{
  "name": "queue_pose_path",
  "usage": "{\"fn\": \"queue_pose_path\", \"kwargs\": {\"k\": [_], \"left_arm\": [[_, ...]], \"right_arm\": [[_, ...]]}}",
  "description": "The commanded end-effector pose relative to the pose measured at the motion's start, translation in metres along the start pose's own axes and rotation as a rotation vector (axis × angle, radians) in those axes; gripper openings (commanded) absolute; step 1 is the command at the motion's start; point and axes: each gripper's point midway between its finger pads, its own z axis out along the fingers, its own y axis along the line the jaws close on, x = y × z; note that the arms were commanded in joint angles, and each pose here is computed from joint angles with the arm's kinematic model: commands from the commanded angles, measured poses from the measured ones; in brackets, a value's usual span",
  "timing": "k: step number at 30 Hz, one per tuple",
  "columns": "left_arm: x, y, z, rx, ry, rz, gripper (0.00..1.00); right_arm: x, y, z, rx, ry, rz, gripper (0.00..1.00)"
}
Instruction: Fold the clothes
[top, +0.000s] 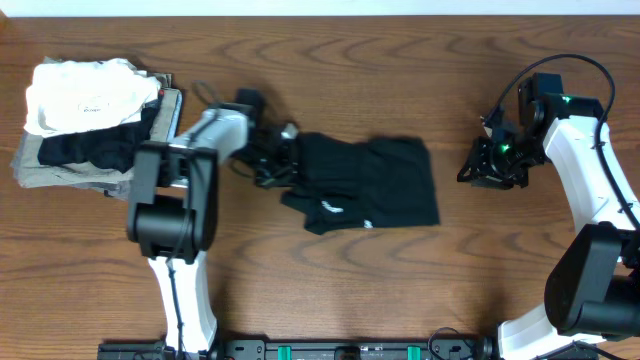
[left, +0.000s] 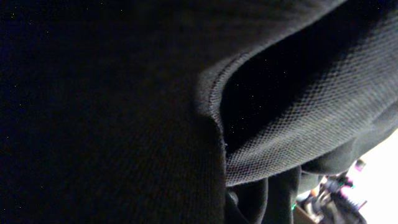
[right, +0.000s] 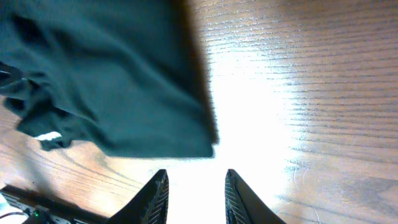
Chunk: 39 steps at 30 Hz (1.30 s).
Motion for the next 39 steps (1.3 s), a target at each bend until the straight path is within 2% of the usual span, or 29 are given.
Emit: {"fn": "queue_pose_path", "kwargs": {"k": [1,6,12,19,27,33,39], "left_arm": [[-0.007,0.03,-0.014,-0.039,-0.012,-0.007,0.06],[-0.002,0.046,-0.038,-0.036,-0.002,-0.04,0.06],[0.006,0.059,-0.056,-0.156,0.031,-0.082,0.06],[0.008,0.038,-0.08,-0.154,0.008,-0.062,0.06],[0.016,0.004,-0.115,-0.15,-0.093,0.021,0.06],[0.031,-0.024,-0.128,-0.152,-0.13,0.086,0.06],[0.038,-0.046,-0.117,-0.161,-0.119,0.16,0.06]], "right_arm": [[-0.002,0.0,-0.002,0.002,-0.015,-0.018,0.28],[-0.008,0.004,0.0,0.0,-0.038,-0.029,0.24],[-0.018,0.024,0.01,-0.008,-0.082,-0.082,0.2],[-0.022,0.07,0.027,-0.031,-0.118,-0.175,0.15],[-0.027,0.117,0.067,-0.063,-0.125,-0.25,0.09],[-0.018,0.158,0.105,-0.24,-0.044,-0.311,0.03],[-0.003,0.18,0.134,-0.333,0.041,-0.331,0.02]]}}
